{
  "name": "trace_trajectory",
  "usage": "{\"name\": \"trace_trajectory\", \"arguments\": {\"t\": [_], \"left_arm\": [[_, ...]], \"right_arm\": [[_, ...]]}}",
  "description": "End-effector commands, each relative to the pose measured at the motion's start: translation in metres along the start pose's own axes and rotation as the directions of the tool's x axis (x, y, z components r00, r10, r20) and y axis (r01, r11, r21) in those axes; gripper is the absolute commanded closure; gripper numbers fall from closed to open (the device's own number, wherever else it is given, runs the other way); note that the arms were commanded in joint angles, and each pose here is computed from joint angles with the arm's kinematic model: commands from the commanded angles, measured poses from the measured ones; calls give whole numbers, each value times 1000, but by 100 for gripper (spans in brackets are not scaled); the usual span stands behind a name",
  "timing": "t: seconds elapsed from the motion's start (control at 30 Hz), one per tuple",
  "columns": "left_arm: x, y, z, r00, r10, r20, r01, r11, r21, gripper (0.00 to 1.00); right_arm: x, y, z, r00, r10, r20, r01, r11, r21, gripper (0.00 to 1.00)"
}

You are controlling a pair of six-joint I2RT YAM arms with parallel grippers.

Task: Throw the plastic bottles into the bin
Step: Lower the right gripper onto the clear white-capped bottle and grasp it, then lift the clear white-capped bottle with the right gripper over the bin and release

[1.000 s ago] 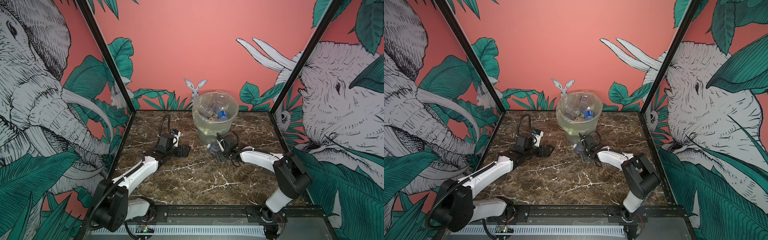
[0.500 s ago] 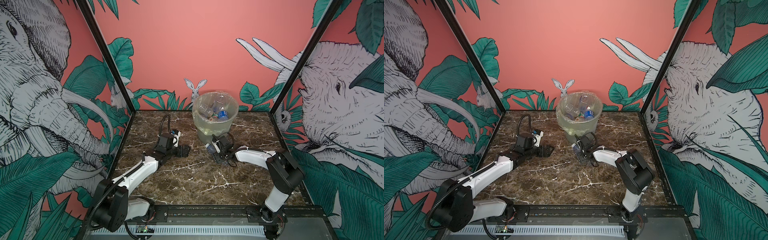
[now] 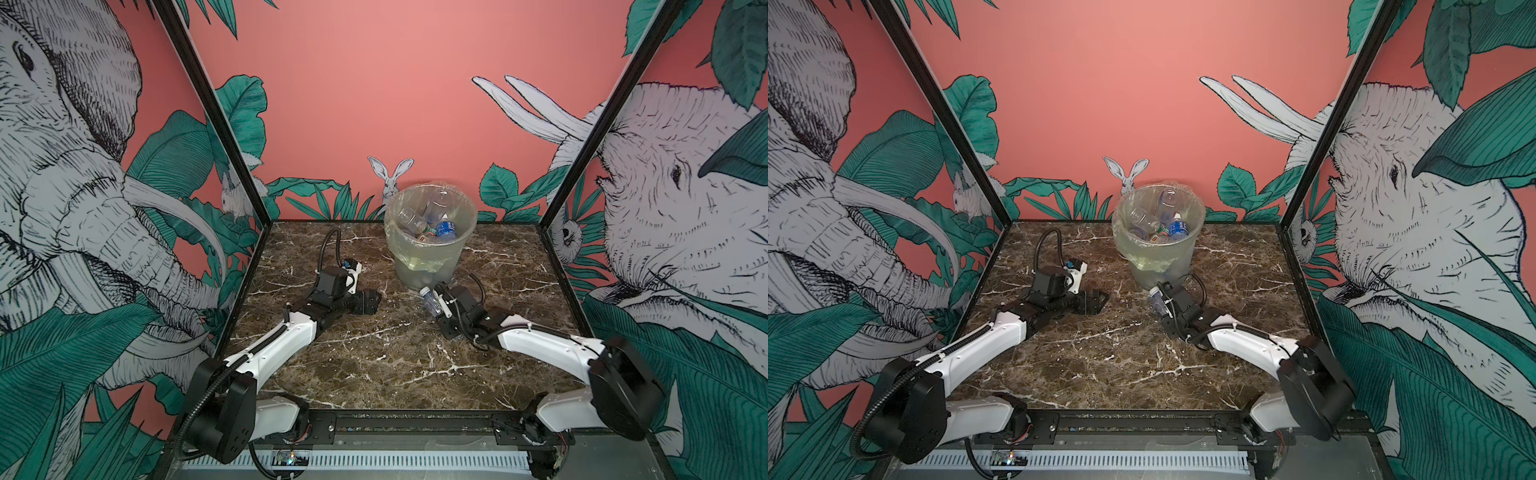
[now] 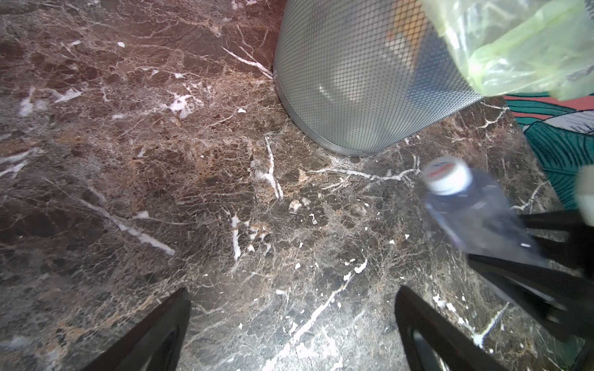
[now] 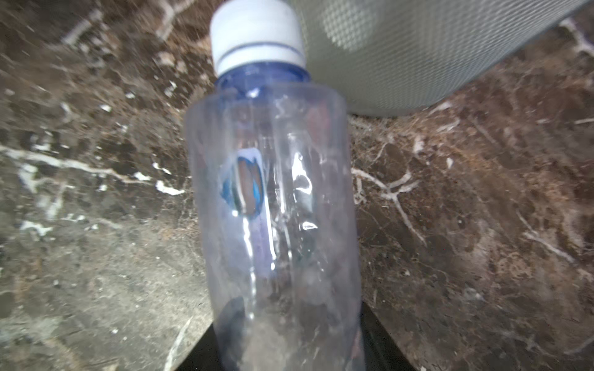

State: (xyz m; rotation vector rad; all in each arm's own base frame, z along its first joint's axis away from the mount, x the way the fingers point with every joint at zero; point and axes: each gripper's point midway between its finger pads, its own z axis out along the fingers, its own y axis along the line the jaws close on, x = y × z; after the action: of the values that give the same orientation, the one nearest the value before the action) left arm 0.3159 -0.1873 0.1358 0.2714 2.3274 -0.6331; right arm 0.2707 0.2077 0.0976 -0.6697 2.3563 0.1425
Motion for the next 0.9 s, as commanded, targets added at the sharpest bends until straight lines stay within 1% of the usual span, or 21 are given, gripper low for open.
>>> {"name": "trace_trajectory", "arguments": {"t": [0.0, 0.2, 0.37, 0.47, 0.67, 0.77, 0.87], "left_arm": [[-1, -1, 2, 1000, -13, 5, 12, 1000, 15, 0], [-4, -2, 6, 1000, -19, 6, 19, 999, 27, 0], [-7, -4, 9, 1000, -22, 4, 22, 999, 35, 0], [-8, -5, 9, 1000, -20, 6, 19, 999, 35, 0], [-9, -5, 7, 1000, -15, 8, 14, 999, 35, 1], [-10, -5, 5, 1000, -11, 14, 10, 999, 33, 0], [-12, -6, 5, 1000, -8, 16, 8, 999, 36, 1]], "right_arm": [[-4, -5, -22, 995, 29, 95, -32, 999, 32, 49], [-7, -17, -75, 967, 57, 247, -73, 996, 55, 49], [-24, -27, -114, 930, 88, 356, -112, 993, 46, 49], [-42, -29, -137, 906, 78, 416, -103, 994, 39, 50], [-85, -39, -184, 855, 31, 517, -80, 994, 74, 50], [-110, -39, -203, 825, 12, 565, -69, 994, 79, 50], [-145, -36, -218, 796, -20, 605, -50, 994, 97, 50]]}}
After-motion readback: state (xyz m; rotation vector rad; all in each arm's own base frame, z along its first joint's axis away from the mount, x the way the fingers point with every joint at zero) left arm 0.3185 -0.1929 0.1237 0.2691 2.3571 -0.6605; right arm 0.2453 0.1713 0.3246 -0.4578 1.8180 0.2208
